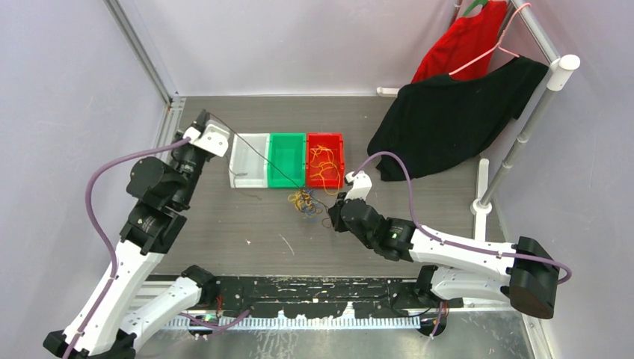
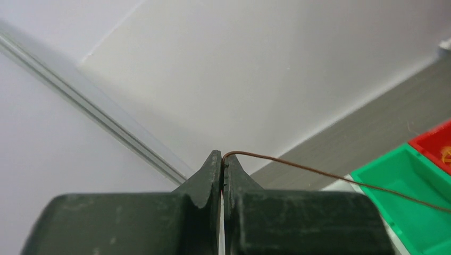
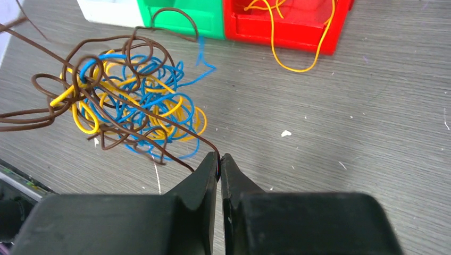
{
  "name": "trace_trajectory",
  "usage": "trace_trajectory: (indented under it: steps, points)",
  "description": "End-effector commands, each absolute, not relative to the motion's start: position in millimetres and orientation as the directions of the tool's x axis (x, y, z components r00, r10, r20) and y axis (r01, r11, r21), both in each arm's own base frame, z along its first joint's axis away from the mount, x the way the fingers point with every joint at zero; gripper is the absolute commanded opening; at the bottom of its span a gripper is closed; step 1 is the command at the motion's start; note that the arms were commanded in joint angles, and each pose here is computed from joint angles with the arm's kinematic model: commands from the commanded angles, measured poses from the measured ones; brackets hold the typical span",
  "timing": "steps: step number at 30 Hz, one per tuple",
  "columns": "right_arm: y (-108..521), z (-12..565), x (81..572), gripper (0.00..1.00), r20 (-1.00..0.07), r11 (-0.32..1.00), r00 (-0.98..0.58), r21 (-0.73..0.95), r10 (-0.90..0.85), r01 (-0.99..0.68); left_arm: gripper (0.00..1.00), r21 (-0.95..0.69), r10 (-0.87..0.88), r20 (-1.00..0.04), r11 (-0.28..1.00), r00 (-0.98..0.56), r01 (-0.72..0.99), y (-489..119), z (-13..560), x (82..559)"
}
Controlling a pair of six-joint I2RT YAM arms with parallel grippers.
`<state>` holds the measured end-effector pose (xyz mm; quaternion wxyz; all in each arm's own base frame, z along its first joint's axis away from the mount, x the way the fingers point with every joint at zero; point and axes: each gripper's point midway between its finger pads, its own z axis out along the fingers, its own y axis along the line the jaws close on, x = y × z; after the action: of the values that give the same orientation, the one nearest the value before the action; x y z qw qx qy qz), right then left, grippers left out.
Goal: Untangle the cables
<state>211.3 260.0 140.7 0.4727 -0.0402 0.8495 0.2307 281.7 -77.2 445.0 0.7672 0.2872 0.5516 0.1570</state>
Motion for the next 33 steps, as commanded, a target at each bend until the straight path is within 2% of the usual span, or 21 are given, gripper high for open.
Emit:
trace_trajectory:
  steps: [1, 12, 18, 23, 33]
  points:
    - [253, 138, 210, 0.12, -0.821, 0.906, -0.561, 0.309, 0.102, -0.288, 0.0, 0.44, 0.443, -0.764, 0.89, 0.47, -0.123, -46, 528, 260]
    - [250, 128, 200, 0.19, -0.792, 0.913, -0.61, 0.268, 0.028, -0.306, 0.0, 0.392, 0.443, -0.666, 0.893, 0.601, -0.224, -39, 612, 242]
    - [255, 126, 198, 0.2, -0.783, 0.908, -0.622, 0.263, 0.002, -0.327, 0.0, 0.383, 0.41, -0.632, 0.903, 0.658, -0.195, -46, 647, 234]
    - [266, 132, 199, 0.24, -0.784, 0.892, -0.621, 0.277, -0.005, -0.357, 0.0, 0.43, 0.401, -0.641, 0.894, 0.654, -0.126, -59, 635, 238]
    - [277, 146, 204, 0.25, -0.802, 0.875, -0.597, 0.297, 0.013, -0.381, 0.0, 0.498, 0.436, -0.691, 0.865, 0.576, -0.056, -79, 575, 272]
